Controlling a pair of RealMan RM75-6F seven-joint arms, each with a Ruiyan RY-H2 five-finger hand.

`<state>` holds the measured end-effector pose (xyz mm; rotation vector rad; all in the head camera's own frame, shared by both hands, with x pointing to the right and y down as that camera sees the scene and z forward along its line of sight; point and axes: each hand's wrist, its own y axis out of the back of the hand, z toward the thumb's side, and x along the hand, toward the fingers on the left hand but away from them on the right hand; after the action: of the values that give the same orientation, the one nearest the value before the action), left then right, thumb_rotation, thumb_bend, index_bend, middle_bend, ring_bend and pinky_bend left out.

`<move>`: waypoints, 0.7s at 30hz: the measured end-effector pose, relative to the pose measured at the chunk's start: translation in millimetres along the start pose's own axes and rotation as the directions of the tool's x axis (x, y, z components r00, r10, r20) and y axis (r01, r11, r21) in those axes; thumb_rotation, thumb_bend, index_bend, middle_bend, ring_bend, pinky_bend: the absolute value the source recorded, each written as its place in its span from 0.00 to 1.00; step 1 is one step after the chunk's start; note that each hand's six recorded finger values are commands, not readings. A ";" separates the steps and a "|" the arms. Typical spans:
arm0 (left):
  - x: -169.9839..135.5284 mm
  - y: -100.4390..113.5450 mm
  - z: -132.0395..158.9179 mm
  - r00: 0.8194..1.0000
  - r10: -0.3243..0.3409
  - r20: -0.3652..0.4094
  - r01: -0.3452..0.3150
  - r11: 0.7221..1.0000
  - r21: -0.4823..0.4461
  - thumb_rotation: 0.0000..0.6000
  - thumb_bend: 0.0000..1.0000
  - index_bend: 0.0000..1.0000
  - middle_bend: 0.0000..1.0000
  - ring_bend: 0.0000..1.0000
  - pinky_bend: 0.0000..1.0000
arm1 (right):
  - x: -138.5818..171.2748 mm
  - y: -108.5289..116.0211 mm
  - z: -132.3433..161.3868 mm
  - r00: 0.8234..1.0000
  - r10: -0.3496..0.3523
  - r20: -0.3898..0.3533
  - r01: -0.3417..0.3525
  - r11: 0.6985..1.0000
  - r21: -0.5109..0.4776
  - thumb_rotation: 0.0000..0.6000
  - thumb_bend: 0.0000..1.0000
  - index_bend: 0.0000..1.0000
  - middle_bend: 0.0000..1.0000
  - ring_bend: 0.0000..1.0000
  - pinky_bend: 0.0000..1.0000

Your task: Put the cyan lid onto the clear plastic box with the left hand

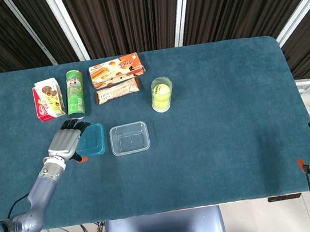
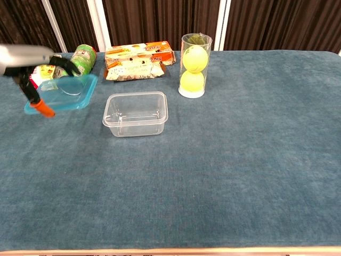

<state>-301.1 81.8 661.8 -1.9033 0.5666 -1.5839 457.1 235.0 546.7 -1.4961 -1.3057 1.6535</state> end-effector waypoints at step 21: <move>31.1 44.5 97.4 0.999 -0.035 -0.004 0.034 0.998 -0.058 1.00 0.26 0.16 0.45 0.01 0.00 | -2.5 -0.1 -5.1 0.999 0.015 0.033 -0.013 0.999 -0.045 1.00 0.29 0.10 0.00 0.00 0.00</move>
<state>-197.3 45.2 643.1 -1.9622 0.5905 -1.6103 462.5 234.3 548.3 -1.5133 -1.3614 1.6748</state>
